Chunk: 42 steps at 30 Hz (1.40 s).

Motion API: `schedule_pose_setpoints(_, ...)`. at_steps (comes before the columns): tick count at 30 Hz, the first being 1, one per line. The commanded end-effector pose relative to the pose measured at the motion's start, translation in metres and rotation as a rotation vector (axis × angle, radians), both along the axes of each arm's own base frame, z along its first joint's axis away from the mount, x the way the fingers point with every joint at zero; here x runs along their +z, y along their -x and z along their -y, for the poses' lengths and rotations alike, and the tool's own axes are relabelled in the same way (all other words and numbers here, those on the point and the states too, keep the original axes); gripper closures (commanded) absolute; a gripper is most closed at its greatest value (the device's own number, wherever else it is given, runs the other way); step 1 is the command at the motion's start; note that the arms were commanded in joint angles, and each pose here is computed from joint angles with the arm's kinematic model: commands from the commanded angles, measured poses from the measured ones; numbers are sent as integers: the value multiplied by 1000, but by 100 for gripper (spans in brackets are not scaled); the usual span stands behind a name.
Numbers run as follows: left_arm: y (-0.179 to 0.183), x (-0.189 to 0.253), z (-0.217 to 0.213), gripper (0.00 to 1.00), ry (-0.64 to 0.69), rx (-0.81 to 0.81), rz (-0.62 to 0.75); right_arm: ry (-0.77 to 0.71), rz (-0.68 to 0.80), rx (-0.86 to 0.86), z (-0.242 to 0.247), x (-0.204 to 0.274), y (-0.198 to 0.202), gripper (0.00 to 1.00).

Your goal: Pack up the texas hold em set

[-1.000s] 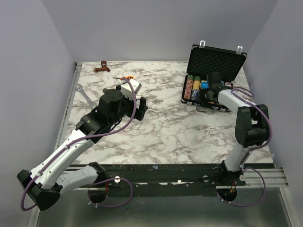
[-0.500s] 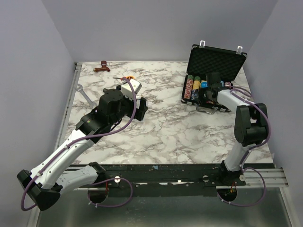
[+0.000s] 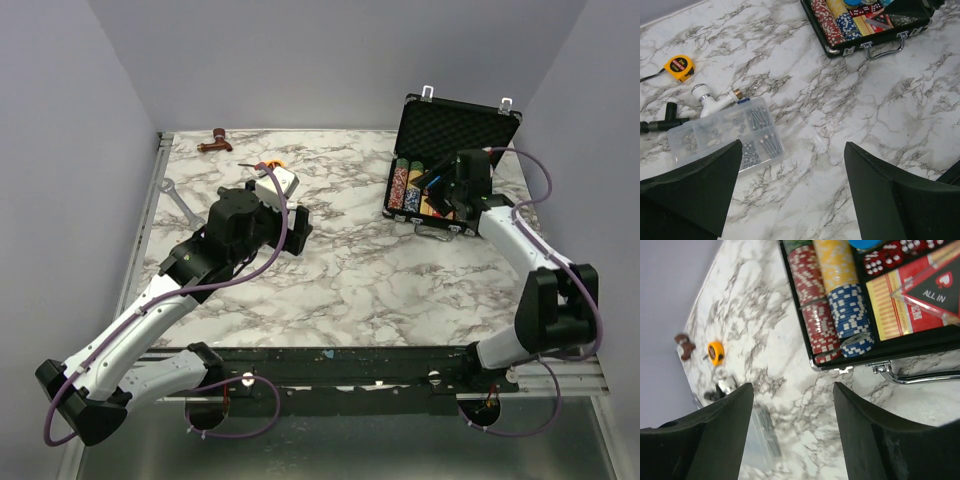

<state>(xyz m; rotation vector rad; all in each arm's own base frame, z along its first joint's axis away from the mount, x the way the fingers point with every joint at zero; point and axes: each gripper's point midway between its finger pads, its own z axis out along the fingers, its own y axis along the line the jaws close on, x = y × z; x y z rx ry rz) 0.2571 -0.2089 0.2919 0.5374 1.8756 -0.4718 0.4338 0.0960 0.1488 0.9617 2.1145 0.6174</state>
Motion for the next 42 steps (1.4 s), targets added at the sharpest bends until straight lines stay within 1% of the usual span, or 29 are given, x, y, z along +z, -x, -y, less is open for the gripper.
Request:
schedule_pose_setpoints(1,2,8,1,18,50,-4,28,168,174,244,-6,39,28,27)
schedule_pose_setpoints(3,2,8,2,18,63,-5,28,224,199,262,1,45,42,22)
schedule_pose_setpoints(6,1,8,4,18,82,-6,28,310,203,188,23,50,52,15)
schedule_pose_setpoints(8,1,9,4,19,95,-4,32,343,220,138,33,58,51,12)
schedule_pose_setpoints(9,2,9,5,18,101,-5,36,347,232,116,35,63,48,8)
schedule_pose_setpoints(10,2,9,5,18,104,-6,39,347,248,82,39,71,43,2)
schedule_pose_setpoints(11,3,9,4,18,107,-6,42,342,258,42,43,77,38,0)
schedule_pose_setpoints(14,3,12,2,18,112,-2,51,308,289,-139,62,101,11,0)
schedule_pose_setpoints(16,4,14,0,18,116,2,59,233,334,-257,73,118,-10,0)
schedule_pose_setpoints(19,8,20,-2,19,127,2,74,86,463,-331,82,148,-44,0)
schedule_pose_setpoints(20,9,22,-4,18,131,2,81,68,531,-347,83,165,-53,0)
schedule_pose_setpoints(22,11,27,-6,18,141,1,93,22,583,-427,92,177,-68,0)
schedule_pose_setpoints(24,13,29,-5,18,147,-6,99,3,588,-502,104,183,-82,0)
schedule_pose_setpoints(26,15,31,-5,18,149,-13,98,-8,559,-598,117,184,-93,0)
schedule_pose_setpoints(28,16,34,-5,18,154,-22,101,-27,513,-703,129,173,-103,0)
schedule_pose_setpoints(30,19,36,-4,18,160,-32,103,-11,461,-763,139,161,-111,0)
schedule_pose_setpoints(35,22,40,-3,18,174,-47,109,27,428,-816,147,155,-135,2)
schedule_pose_setpoints(39,22,39,-3,18,172,-48,107,56,410,-811,148,148,-153,6)
schedule_pose_setpoints(42,22,38,-2,18,170,-48,106,66,382,-817,148,141,-163,7)
